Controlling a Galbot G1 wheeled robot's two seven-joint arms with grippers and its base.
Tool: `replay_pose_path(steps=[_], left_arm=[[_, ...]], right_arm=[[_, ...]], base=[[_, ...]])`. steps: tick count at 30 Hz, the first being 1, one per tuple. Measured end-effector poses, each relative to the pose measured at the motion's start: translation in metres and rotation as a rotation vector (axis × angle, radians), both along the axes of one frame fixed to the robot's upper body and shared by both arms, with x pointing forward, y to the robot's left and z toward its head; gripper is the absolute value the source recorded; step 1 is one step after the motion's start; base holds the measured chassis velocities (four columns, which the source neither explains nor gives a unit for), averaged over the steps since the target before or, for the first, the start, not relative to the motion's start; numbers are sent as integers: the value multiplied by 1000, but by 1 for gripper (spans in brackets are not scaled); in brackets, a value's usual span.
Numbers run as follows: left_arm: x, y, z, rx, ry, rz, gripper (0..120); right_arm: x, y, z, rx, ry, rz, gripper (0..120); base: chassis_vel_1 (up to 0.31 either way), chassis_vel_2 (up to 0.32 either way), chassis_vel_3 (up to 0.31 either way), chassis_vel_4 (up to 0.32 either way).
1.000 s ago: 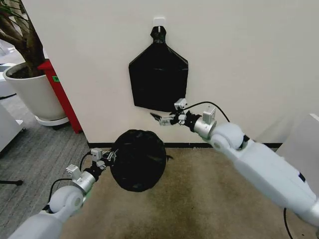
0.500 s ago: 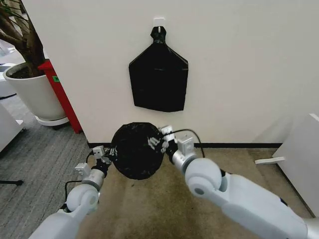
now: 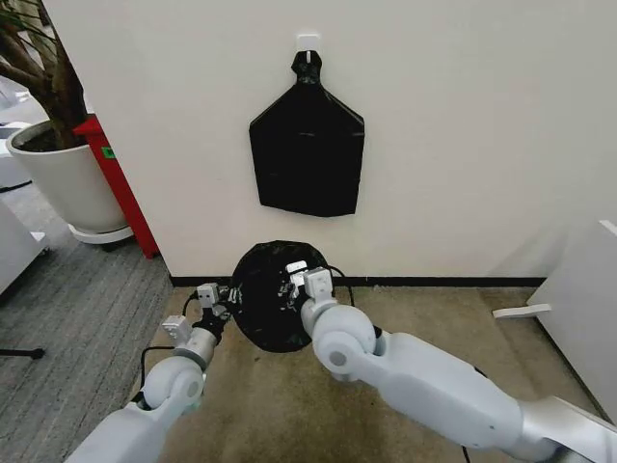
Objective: Place the garbage bag over the trash bin.
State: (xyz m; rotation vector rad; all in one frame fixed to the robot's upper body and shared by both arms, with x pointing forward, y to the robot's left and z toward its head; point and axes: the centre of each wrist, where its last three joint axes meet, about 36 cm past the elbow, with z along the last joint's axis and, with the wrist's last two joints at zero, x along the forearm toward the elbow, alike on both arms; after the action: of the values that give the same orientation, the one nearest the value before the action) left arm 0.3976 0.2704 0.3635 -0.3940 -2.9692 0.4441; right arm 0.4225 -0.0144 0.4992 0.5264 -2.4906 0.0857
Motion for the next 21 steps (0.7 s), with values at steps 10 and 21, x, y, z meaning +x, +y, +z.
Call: replay_pose_path(steps=[10,21], left_arm=[[-14,-14,14,21,-45,-39,4],[-29,-21,31,64,-77,-43,4]], right_arm=[[39,43,-48,-120,57,-84,0],[71,63,-81,-246,65,-128,0]], base=[[0,0,0,0],[0,0,0,0]])
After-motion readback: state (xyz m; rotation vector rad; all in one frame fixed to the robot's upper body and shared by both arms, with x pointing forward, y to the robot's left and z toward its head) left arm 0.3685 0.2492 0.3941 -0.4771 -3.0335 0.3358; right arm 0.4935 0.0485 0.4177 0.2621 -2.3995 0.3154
